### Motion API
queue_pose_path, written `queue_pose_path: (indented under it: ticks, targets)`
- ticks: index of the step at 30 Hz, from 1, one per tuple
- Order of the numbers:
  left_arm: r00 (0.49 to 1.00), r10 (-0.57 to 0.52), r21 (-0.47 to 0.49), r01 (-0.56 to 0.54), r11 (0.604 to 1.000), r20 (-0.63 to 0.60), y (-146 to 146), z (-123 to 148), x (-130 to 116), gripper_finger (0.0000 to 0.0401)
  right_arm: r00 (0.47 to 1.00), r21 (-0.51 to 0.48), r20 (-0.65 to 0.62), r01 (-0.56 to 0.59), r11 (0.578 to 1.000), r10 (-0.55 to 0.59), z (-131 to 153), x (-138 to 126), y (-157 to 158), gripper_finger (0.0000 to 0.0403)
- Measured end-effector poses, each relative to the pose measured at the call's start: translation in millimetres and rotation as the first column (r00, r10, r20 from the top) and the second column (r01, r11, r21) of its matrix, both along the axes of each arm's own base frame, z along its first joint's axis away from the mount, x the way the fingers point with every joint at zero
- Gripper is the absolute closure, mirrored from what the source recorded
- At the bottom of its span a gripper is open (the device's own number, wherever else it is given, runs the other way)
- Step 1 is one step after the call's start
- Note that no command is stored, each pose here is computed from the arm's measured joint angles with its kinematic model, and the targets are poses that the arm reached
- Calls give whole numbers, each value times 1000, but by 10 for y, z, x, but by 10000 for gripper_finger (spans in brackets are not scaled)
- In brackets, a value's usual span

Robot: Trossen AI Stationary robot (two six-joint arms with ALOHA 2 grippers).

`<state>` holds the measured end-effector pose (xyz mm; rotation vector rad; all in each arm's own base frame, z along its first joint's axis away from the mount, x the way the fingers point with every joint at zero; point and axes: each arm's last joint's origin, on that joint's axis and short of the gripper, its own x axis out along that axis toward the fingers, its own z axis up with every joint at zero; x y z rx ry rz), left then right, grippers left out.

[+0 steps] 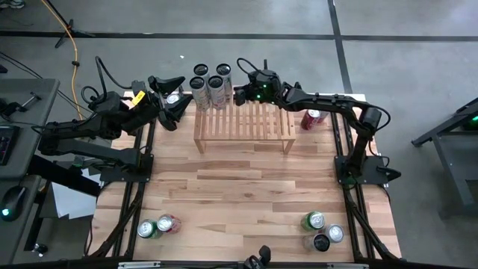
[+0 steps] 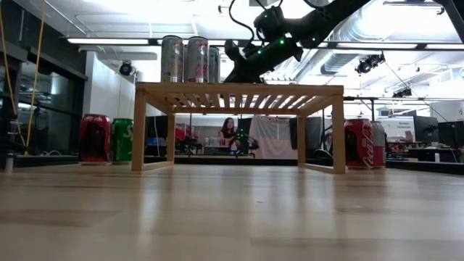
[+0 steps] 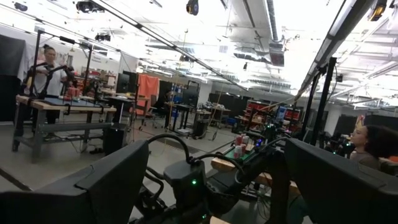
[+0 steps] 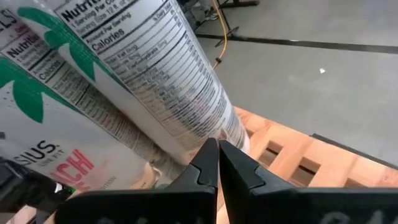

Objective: Place canned beverage on shelf
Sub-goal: Put the top white pink soda can on the shelf aligned with other white pink soda can

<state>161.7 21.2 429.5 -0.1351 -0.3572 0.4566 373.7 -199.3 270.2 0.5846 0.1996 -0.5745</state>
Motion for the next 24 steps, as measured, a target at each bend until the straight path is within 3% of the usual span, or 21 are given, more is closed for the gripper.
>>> queue_pose_path:
  ticks: [24]
  targets:
    - [1000, -1, 0, 1, 1000, 0, 0, 0, 0, 34, 999, 41, 42, 28, 999, -30, -211, 135, -42, 403]
